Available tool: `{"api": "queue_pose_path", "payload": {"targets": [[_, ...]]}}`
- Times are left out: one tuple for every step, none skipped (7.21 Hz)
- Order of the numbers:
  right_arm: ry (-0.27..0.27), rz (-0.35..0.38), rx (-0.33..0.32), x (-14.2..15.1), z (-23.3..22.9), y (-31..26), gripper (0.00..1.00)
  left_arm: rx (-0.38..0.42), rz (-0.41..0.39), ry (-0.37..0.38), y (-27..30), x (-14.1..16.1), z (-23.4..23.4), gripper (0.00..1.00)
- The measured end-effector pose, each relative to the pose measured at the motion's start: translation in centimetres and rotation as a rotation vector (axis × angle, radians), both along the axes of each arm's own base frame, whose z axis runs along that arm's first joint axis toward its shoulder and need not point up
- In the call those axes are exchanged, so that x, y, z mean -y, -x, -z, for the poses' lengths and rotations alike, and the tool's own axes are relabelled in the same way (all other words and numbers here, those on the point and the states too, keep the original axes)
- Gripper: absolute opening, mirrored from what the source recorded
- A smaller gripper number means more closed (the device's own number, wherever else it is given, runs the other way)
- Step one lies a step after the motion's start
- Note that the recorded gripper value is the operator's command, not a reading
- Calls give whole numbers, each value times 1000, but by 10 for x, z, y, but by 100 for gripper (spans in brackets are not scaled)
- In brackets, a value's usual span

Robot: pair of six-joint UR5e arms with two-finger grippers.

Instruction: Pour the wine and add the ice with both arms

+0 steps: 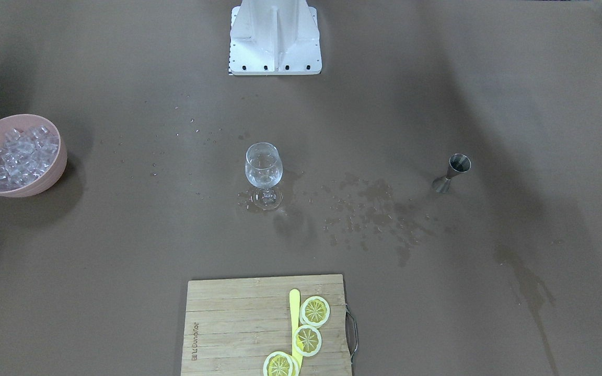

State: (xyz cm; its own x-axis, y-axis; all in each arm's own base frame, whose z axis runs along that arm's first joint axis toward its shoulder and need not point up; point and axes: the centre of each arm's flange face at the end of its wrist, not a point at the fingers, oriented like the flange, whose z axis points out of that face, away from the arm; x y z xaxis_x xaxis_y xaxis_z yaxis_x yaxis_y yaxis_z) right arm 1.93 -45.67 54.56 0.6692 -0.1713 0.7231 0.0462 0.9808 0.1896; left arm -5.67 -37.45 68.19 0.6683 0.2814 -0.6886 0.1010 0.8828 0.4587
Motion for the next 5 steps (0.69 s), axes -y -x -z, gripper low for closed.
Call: {"api": "queue_pose_path", "payload": {"targets": [[8, 3, -2, 0, -3, 2, 100, -12, 13, -21, 0, -4, -6, 99], [13, 5, -3, 0, -6, 3, 100, -43, 47, 0, 0, -6, -6, 99], [11, 8, -2, 0, -6, 4, 100, -80, 75, 26, -1, -6, -2, 98], [9, 10, 0, 1, -4, 5, 100, -113, 82, 27, -3, -4, 6, 98], [8, 10, 1, 1, -2, 7, 100, -146, 68, 4, -6, 7, 20, 98]]}}
